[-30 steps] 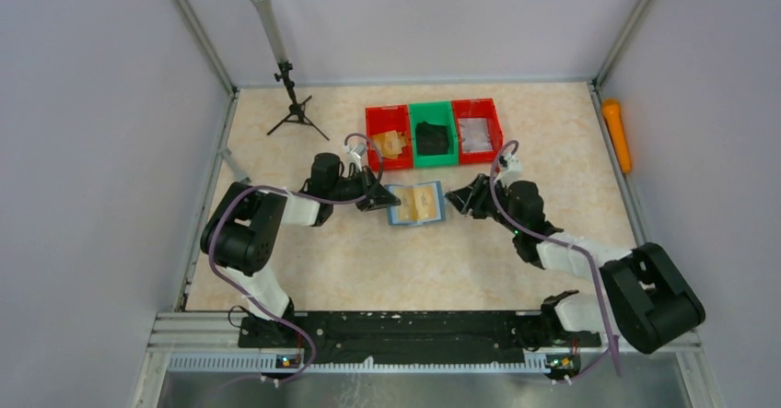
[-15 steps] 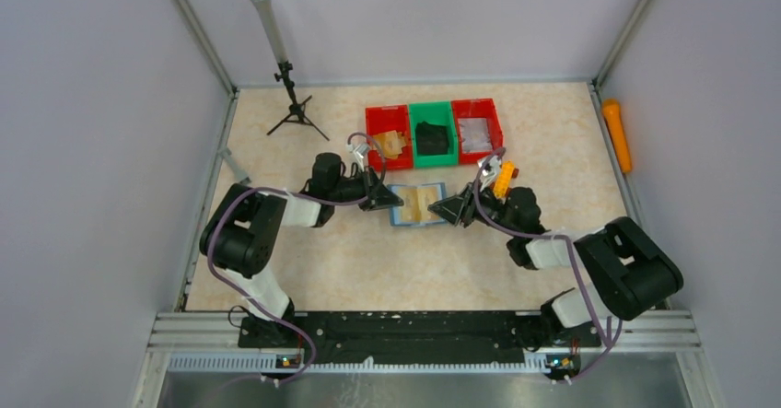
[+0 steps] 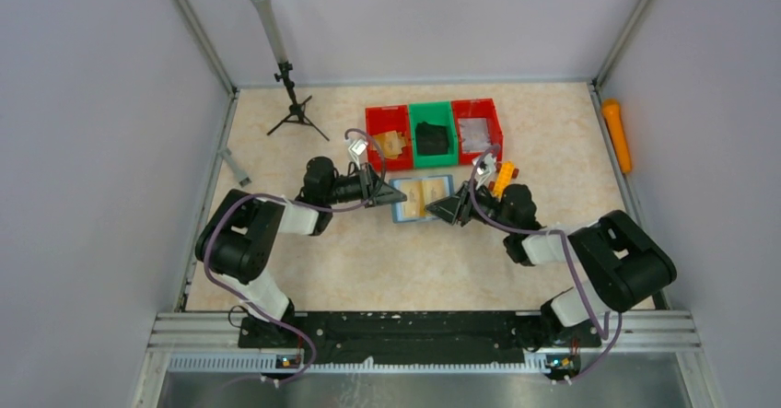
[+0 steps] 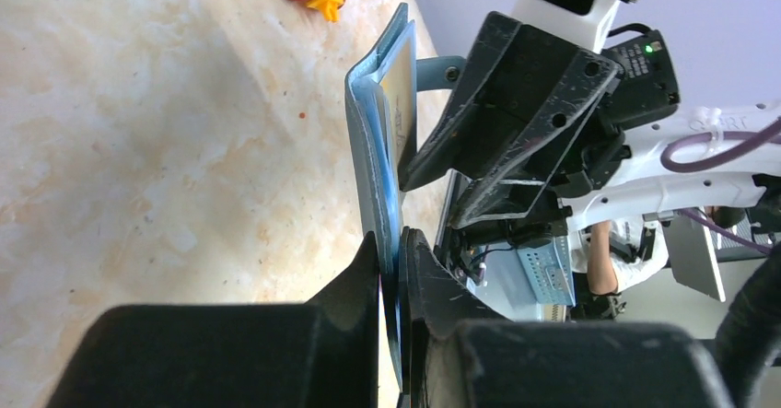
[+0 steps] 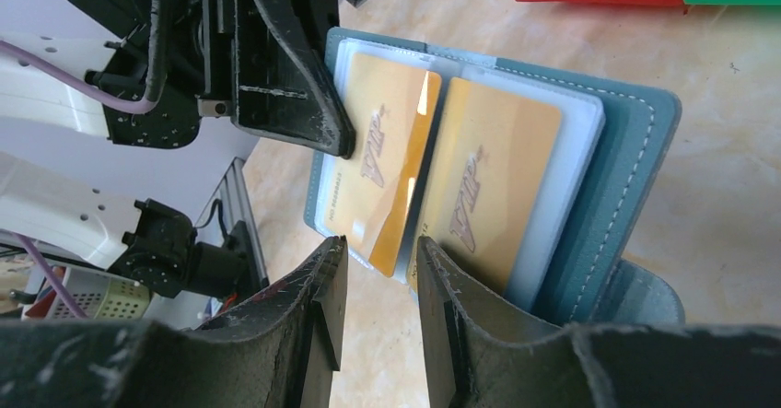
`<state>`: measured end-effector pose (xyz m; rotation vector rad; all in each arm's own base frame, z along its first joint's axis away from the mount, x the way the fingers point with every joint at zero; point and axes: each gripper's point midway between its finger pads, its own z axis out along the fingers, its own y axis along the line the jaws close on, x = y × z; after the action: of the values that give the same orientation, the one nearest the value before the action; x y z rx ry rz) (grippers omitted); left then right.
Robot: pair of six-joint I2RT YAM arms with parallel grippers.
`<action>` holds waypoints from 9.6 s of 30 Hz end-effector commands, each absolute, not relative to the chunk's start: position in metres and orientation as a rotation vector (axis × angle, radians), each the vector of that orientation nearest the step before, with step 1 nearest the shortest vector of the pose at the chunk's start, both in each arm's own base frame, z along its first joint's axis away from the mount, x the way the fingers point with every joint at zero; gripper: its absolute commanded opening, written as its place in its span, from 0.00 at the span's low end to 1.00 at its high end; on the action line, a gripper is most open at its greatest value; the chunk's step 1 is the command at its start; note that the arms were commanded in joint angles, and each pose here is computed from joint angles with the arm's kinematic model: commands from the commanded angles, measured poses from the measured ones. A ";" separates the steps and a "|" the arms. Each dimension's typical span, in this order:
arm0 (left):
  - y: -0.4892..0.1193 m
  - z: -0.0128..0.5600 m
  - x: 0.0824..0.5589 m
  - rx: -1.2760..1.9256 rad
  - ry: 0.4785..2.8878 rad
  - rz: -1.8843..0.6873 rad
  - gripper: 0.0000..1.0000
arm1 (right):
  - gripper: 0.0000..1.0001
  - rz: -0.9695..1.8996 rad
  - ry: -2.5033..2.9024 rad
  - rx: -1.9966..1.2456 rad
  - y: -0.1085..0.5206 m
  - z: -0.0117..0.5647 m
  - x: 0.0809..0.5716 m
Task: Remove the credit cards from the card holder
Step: Remove the credit card from the card holder, then place the credit card in the storage box, then remove the credit card from the card holder.
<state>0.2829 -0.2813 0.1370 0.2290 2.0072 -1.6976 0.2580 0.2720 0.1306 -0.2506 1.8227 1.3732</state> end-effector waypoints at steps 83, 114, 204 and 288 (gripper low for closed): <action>-0.300 0.192 0.251 0.507 1.744 -1.790 0.00 | 0.00 1.662 1.505 -0.245 0.259 0.191 0.243; -0.130 0.201 0.297 -0.221 1.697 -0.784 0.00 | 0.00 0.867 1.825 -0.261 0.253 0.191 0.343; -0.083 0.199 0.293 -0.458 1.593 -0.622 0.00 | 0.42 -0.075 1.327 -1.229 0.377 0.223 0.438; -0.173 0.184 0.300 0.019 1.842 -0.815 0.50 | 0.00 1.141 1.660 -0.192 0.278 0.172 0.273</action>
<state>0.2987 -0.1850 0.1854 0.0127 1.8339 -0.9186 0.2502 0.2774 0.1623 -0.2905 1.6756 1.1685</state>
